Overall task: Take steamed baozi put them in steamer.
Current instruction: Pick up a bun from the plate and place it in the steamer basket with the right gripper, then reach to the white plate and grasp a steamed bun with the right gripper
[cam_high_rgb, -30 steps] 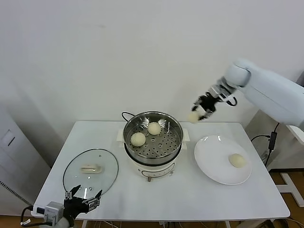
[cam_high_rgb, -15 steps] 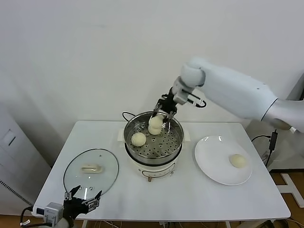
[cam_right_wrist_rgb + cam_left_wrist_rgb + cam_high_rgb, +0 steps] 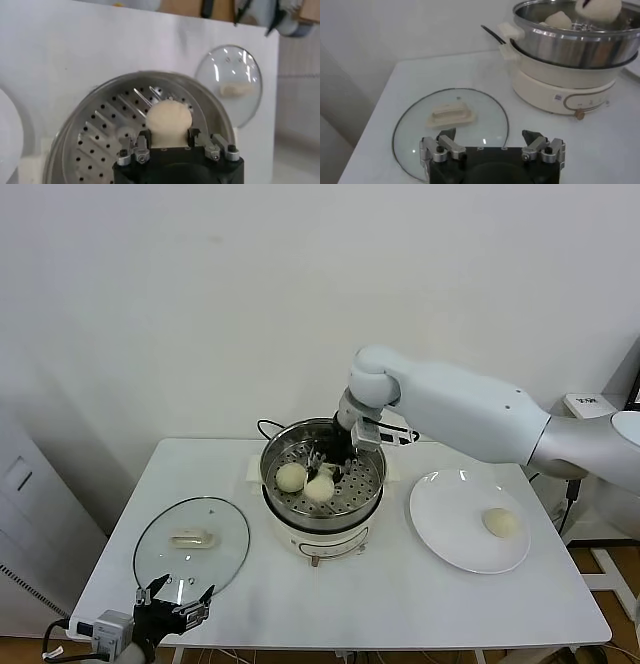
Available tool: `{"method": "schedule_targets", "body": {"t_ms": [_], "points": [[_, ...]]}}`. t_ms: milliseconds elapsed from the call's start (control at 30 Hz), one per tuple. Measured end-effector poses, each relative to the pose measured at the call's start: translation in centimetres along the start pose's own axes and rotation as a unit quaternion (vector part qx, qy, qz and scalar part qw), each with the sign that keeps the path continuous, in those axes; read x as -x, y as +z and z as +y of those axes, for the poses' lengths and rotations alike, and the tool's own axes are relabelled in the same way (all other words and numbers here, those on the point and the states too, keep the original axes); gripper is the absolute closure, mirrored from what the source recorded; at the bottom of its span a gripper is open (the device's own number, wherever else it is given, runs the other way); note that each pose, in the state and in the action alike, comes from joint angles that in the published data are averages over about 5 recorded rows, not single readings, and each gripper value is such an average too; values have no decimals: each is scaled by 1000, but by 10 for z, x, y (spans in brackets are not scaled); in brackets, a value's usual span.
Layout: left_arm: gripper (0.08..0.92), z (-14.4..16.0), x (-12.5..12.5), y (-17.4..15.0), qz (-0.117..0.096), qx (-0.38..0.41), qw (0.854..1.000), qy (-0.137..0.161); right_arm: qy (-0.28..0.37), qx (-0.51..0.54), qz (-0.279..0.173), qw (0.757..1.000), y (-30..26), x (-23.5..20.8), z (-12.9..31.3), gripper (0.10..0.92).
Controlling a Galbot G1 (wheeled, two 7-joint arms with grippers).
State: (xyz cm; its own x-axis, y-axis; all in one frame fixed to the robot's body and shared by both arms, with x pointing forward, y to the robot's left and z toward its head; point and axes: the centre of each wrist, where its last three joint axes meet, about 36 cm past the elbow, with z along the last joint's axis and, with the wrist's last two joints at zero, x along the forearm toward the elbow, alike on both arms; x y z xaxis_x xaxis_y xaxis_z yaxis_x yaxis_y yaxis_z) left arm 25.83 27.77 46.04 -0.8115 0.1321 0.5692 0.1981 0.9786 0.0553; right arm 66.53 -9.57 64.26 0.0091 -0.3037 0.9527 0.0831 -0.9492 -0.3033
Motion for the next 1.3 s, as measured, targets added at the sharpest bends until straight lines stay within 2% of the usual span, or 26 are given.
{"method": "schedule_targets", "body": {"t_ms": [467, 567, 933, 1133, 1300], "points": [[177, 0, 0, 1, 0, 0, 1000, 1, -28, -18, -1, 999, -6, 30, -5, 568], [177, -1, 0, 1, 0, 0, 1000, 1, -30, -20, 0, 999, -7, 33, -7, 525], [177, -1, -2, 4, 1, -3, 1000, 2, -25, -19, 18, 999, -1, 22, -9, 228], [177, 0, -2, 4, 1, -2, 1000, 1, -5, 7, 47, 999, 15, -14, 0, 200], [177, 1, -2, 3, 0, -1, 1000, -1, 6, 56, 79, 995, 37, -59, 25, 200]]}}
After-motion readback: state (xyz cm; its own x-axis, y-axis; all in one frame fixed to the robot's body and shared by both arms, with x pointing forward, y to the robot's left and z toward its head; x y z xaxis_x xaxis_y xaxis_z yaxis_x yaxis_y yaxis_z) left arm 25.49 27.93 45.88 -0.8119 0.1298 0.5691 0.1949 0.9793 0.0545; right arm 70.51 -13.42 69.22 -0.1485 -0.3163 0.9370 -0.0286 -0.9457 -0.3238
